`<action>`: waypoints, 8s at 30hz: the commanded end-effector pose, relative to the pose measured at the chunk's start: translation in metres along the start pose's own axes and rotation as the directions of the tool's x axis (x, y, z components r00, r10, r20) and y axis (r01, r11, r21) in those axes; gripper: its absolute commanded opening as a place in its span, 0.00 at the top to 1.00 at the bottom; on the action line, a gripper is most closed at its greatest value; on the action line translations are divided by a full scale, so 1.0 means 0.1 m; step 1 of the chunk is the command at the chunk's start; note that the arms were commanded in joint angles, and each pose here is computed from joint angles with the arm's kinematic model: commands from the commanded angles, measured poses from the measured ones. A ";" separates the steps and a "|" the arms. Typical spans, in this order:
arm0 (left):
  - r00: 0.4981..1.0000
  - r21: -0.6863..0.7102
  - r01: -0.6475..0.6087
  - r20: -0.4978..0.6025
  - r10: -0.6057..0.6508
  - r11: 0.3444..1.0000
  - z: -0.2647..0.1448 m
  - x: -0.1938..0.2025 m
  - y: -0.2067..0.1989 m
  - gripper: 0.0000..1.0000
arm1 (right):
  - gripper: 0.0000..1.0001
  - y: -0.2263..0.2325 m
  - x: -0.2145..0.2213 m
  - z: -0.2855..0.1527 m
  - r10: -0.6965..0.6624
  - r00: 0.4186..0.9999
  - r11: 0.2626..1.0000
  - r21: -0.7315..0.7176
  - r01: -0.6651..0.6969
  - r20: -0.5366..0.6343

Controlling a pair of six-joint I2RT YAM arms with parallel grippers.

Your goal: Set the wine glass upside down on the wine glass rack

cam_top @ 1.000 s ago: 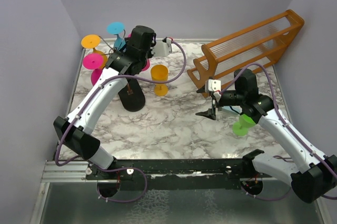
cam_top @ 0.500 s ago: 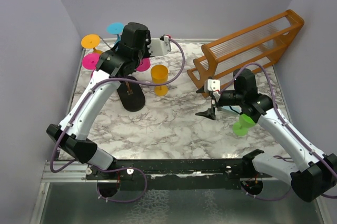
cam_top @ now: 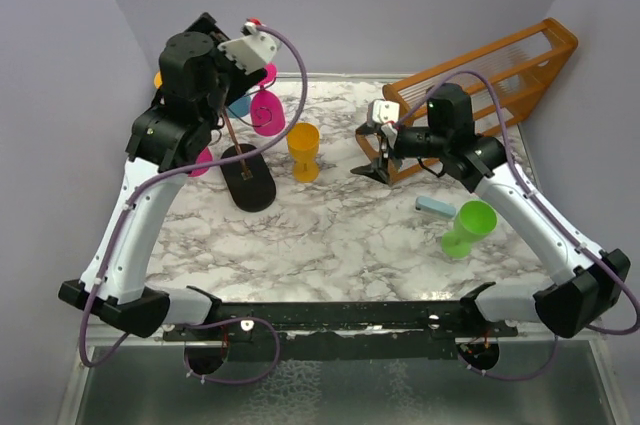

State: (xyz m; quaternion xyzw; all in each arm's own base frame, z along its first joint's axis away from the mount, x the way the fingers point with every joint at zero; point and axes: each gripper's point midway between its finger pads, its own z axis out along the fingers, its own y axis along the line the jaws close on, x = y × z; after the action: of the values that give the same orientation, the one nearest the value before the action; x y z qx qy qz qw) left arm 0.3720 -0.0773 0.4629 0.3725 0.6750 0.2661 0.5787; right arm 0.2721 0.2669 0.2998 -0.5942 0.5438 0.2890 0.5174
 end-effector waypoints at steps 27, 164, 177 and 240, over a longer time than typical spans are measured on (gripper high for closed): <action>0.918 -0.031 0.385 0.110 -0.380 0.922 -0.56 0.21 0.28 0.03 | 0.55 -1.16 0.88 1.60 0.414 0.834 0.864 0.445 -0.234 -0.364; 0.374 0.742 0.653 -0.138 -0.917 0.155 0.02 -1.20 -0.65 1.00 | 0.23 -1.24 -1.58 -1.05 0.026 0.996 0.877 0.476 -0.065 0.088; 0.598 0.463 0.658 0.156 -0.786 0.593 0.14 -1.02 -0.06 1.00 | 0.13 -0.96 -1.71 -1.46 -0.065 0.995 0.906 0.423 0.026 0.079; 0.945 0.372 -0.231 -0.135 0.299 0.899 -0.16 0.09 -0.88 1.00 | 0.06 -1.03 -1.31 -1.69 0.030 0.997 0.890 0.451 -0.062 0.077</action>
State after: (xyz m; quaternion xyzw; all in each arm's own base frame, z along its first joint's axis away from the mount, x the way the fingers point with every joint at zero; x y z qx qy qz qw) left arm 0.3530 -0.1291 0.3774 0.5333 0.7100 0.2504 0.3857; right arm 0.3062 0.1414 0.4955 -0.4317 0.6006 0.1759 0.6496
